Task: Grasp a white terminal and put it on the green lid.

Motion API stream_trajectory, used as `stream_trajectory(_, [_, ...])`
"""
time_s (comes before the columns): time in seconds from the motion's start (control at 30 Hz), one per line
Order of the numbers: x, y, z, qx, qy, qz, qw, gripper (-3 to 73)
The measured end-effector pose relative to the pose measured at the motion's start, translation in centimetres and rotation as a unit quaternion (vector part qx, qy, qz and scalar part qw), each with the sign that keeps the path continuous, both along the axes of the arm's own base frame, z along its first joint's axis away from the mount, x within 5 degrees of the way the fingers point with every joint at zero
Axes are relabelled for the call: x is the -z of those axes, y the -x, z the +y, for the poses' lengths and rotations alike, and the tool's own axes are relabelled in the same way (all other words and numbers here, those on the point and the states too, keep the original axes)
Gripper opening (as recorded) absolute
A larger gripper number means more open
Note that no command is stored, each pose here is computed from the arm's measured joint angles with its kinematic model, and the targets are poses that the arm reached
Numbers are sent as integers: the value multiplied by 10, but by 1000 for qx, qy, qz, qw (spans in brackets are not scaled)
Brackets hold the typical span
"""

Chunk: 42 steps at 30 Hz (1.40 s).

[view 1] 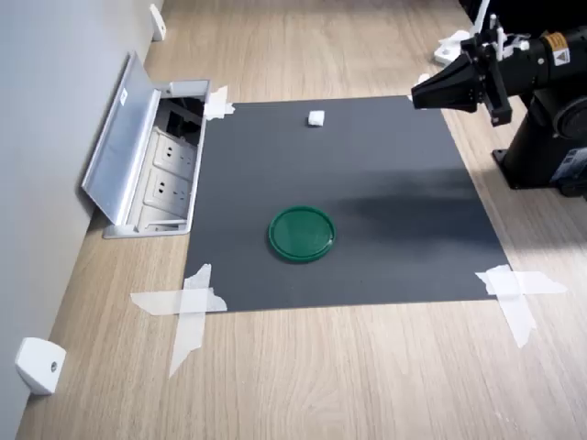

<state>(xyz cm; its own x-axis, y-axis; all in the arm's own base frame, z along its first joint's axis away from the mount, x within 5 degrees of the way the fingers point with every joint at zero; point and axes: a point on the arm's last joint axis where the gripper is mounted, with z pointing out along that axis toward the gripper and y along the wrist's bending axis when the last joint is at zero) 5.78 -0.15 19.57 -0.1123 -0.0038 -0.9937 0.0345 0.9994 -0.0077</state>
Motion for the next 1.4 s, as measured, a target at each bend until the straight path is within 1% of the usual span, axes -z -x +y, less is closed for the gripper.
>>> stream_trajectory(0.2, [-16,0,-2,9,4,-88,996,-8])
stream_trajectory(0.33, [-20,0,-2,11,5,-111,994,-8])
stream_trajectory(0.53, [-21,0,-2,11,4,-113,994,-8])
stream_trajectory(0.8, [-12,-1,-1,8,-21,-62,998,-8])
stream_trajectory(0.93, [-15,-8,-1,7,-24,-18,1000,-8])
stream_trajectory(1.03, [-32,-17,-1,4,-25,30,999,-8])
stream_trajectory(1.1, [-46,-25,-1,0,-22,77,997,-8])
stream_trajectory(1.23, [-68,-42,0,-12,-11,179,984,-8])
stream_trajectory(1.4, [-80,-62,0,-23,-5,292,956,-8])
